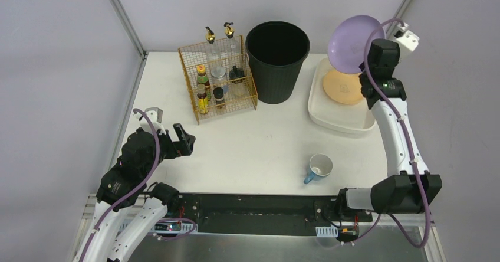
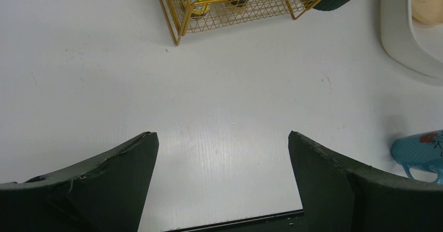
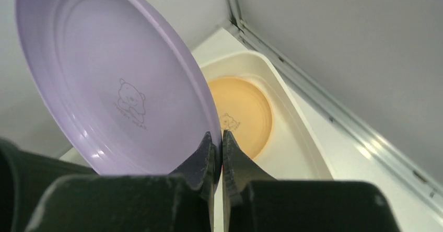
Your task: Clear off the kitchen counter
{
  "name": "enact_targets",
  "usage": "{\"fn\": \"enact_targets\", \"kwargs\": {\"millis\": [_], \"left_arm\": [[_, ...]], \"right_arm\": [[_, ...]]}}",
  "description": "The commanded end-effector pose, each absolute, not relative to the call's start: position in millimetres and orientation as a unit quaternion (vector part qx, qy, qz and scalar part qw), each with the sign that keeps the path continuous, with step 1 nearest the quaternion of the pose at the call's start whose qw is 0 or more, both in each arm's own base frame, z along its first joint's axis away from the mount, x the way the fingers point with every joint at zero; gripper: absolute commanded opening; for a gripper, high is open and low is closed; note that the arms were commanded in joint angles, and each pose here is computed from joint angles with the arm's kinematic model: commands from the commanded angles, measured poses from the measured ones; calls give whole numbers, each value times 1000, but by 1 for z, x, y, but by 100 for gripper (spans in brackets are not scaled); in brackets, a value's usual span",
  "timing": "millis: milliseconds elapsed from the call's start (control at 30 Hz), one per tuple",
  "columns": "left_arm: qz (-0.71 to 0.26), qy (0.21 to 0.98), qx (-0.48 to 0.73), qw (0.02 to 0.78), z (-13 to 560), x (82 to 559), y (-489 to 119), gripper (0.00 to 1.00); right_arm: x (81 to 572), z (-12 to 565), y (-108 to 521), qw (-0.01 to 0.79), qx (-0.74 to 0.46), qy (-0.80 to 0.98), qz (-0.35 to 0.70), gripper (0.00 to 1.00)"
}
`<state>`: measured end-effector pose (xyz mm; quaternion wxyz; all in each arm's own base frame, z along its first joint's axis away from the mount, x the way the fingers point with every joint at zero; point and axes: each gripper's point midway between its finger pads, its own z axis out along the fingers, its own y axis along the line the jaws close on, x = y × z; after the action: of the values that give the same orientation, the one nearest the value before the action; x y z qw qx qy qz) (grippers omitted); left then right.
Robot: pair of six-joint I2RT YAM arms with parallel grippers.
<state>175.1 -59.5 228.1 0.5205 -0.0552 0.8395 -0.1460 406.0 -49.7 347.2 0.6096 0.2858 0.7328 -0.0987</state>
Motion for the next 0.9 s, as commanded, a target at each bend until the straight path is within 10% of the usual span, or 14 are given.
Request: {"fn": "enact_targets", "kwargs": {"millis": [0,867], "left_arm": [[-149,835,-56,527,232,176,-59,100],[-149,837,-52,524,231,177,-61,100]], "right_arm": [[406,313,-68,556,420,717,7,0],[446,128,-91,372,592,711,78,0]]}}
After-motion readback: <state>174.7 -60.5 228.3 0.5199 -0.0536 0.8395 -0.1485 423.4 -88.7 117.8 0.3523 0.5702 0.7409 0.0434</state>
